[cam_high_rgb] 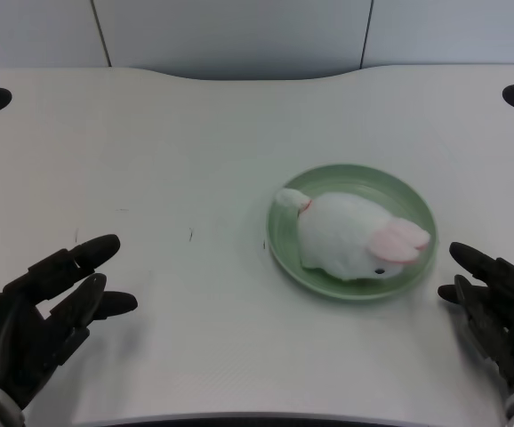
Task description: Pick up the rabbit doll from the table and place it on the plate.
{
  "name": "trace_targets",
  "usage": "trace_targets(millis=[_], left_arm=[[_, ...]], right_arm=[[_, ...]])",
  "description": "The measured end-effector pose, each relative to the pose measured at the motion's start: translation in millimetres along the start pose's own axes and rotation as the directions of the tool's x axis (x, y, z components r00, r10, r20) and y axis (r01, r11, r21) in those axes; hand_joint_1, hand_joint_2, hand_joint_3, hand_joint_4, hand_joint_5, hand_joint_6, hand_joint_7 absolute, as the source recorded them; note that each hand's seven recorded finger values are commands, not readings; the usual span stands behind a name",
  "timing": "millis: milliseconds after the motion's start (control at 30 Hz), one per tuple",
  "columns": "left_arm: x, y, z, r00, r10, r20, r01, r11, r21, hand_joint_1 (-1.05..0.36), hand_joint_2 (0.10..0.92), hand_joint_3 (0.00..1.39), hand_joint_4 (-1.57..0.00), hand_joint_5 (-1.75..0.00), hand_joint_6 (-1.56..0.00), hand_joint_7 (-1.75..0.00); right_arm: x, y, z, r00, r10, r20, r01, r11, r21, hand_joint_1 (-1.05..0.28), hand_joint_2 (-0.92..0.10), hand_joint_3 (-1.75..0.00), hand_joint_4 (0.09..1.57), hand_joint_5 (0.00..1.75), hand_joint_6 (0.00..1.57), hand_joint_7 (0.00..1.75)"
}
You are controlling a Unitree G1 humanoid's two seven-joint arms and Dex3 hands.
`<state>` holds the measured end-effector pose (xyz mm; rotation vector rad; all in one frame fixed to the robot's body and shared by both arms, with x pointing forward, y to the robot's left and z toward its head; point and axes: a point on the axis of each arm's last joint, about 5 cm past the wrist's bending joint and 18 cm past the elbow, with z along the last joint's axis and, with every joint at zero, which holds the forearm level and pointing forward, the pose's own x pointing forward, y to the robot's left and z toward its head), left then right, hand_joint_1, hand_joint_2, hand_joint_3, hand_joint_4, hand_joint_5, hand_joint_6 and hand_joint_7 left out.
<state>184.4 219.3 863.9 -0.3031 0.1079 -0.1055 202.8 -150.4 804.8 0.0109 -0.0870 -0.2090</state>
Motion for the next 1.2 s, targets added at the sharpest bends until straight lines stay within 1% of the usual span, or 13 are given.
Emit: trace_targets(millis=[67,233,300,367,433,500,633,767,867,1000,1067,1133,1200], left_arm=[[0,0.1,-5,1.0,0.003,-0.005,-0.003,1.0,-0.002,-0.59,0.921,0.39,-0.51,-1.24,-0.8,-0.12],[-1,0.4,-13,1.0,0.015,0.001,-0.015,1.0,-0.016,-0.6,0.921,0.41,-0.51,-1.3,-0.85,-0.14],[-2,0.4,-16,1.0,0.017,0.006,-0.017,1.0,-0.017,-0.6,0.921,0.42,-0.52,-1.3,-0.87,-0.16],[-2,-0.6,-19,1.0,0.018,0.003,-0.018,1.0,-0.01,-0.6,0.921,0.42,-0.53,-1.3,-0.88,-0.16],[-2,-1.0,-20,1.0,0.016,-0.002,-0.016,1.0,-0.004,-0.6,0.921,0.43,-0.53,-1.29,-0.88,-0.15],[-2,-0.5,-22,1.0,0.018,-0.006,-0.018,1.0,0.001,-0.59,0.921,0.43,-0.54,-1.28,-0.88,-0.15],[-2,0.3,-25,1.0,0.018,-0.022,-0.018,1.0,-0.002,-0.59,0.921,0.4,-0.56,-1.25,-0.89,-0.15],[4,-1.2,-22,1.0,0.009,-0.013,-0.009,1.0,0.0,-0.58,0.921,0.39,-0.56,-1.25,-0.88,-0.14],[9,-2.1,-21,1.0,0.002,-0.005,-0.002,1.0,0.001,-0.58,0.921,0.4,-0.54,-1.25,-0.88,-0.15],[13,-2.4,-21,1.0,0.0,-0.007,0.0,1.0,0.0,-0.59,0.921,0.41,-0.53,-1.25,-0.89,-0.15],[13,-2.2,-22,1.0,0.002,-0.006,-0.002,1.0,0.005,-0.58,0.921,0.41,-0.54,-1.25,-0.89,-0.15],[13,-2.0,-22,1.0,0.003,-0.004,-0.003,1.0,0.006,-0.58,0.921,0.4,-0.54,-1.26,-0.9,-0.15],[12,-1.9,-22,1.0,0.004,-0.004,-0.004,1.0,0.005,-0.58,0.921,0.38,-0.56,-1.25,-0.91,-0.15]], right_arm=[[0.3,-0.7,0.1,1.0,-0.002,0.0,0.002,0.99999,0.004,-0.33,-0.92,-0.3,0.67,0.87,0.93,0.01],[2.4,-3.7,0.6,0.99997,-0.008,0.0,0.008,0.99997,-0.001,-0.31,-0.92,-0.31,0.67,0.87,0.93,0.02],[3.3,-4.0,0.7,0.99995,-0.009,-0.001,0.009,0.99996,0.0,-0.3,-0.92,-0.31,0.68,0.88,0.94,0.02],[5.2,-3.7,1.7,0.99992,-0.012,0.002,0.012,0.99991,0.005,-0.3,-0.92,-0.3,0.68,0.88,0.94,0.02],[7.6,-3.4,3.0,0.99989,-0.013,0.007,0.013,0.99981,0.015,-0.29,-0.92,-0.3,0.68,0.88,0.93,0.02],[8.8,-3.3,3.5,0.99994,-0.007,0.008,0.007,0.99984,0.017,-0.29,-0.92,-0.3,0.68,0.88,0.94,0.02],[8.6,-3.2,2.6,0.99999,0.004,-0.003,-0.004,0.99984,0.018,-0.29,-0.92,-0.3,0.68,0.89,0.95,0.02],[10.2,-3.5,3.0,0.99998,0.003,-0.005,-0.003,0.99985,0.017,-0.28,-0.92,-0.3,0.67,0.89,0.95,0.02],[11.9,-4.0,3.8,0.99998,0.005,-0.003,-0.005,0.99982,0.018,-0.28,-0.92,-0.31,0.65,0.89,0.94,0.02],[12.2,-6.2,3.5,0.99989,0.013,-0.007,-0.013,0.99972,0.02,-0.29,-0.92,-0.32,0.64,0.87,0.92,0.01],[12.1,-8.2,3.1,0.99957,0.028,-0.01,-0.027,0.99946,0.018,-0.31,-0.92,-0.33,0.63,0.85,0.9,0.0],[12.3,-11.6,2.6,0.99905,0.039,-0.019,-0.039,0.9992,0.009,-0.33,-0.92,-0.33,0.63,0.81,0.89,0.0],[12.5,-13.0,2.2,0.9989,0.038,-0.027,-0.038,0.99925,0.008,-0.34,-0.92,-0.33,0.64,0.8,0.89,0.0]])
